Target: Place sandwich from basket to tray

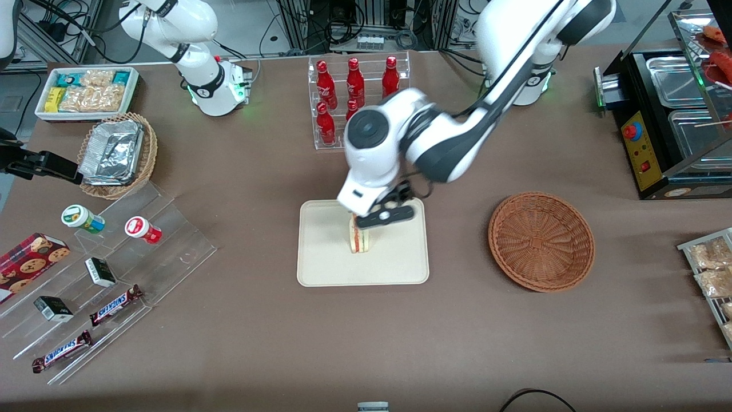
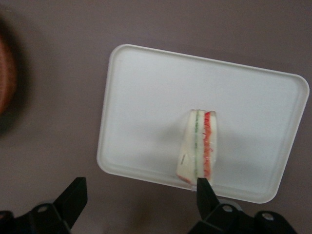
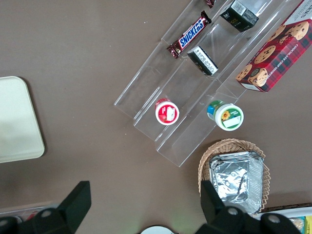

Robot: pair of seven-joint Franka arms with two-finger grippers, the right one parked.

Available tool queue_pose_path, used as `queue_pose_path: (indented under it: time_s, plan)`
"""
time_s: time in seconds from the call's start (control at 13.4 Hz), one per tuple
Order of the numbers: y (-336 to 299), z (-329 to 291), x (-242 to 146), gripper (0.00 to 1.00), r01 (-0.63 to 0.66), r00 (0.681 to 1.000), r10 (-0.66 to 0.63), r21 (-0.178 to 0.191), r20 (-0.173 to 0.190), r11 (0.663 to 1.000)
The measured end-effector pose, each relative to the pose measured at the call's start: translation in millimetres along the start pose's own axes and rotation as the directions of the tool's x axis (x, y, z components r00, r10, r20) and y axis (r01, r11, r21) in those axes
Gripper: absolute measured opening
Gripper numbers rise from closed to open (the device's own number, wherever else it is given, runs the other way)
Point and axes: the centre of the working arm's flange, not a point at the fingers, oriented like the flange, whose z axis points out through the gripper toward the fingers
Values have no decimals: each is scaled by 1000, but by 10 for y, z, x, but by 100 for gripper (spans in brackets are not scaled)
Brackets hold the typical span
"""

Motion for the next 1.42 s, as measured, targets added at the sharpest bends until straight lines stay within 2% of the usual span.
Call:
queue_pose_path:
  time_s: [0.07,0.22,0.3,0.45,0.67,0.97,1.05,1.2,1.27,1.42]
  plan:
    - [-247,-306,93,99,34,999,-34,0,0,999]
    - [-797,-869,331,99,82,997,-83,-25,-12,996]
    - [-1098,-1091,429,99,82,997,-82,-30,2,996]
    - [-1645,-1377,568,99,52,998,-52,-4,26,999]
    - [-2335,-1541,826,99,0,999,-1,18,53,1000]
    - [-3227,-1512,1246,99,-100,990,98,18,106,995]
    - [-3439,-1510,1326,99,-122,986,120,14,113,992]
    - [-3928,-1525,1482,99,-137,983,139,-29,123,990]
    - [-4234,-1561,1540,99,-145,982,150,-49,119,988]
    - [-4839,-1675,1543,99,-164,980,171,-64,105,984]
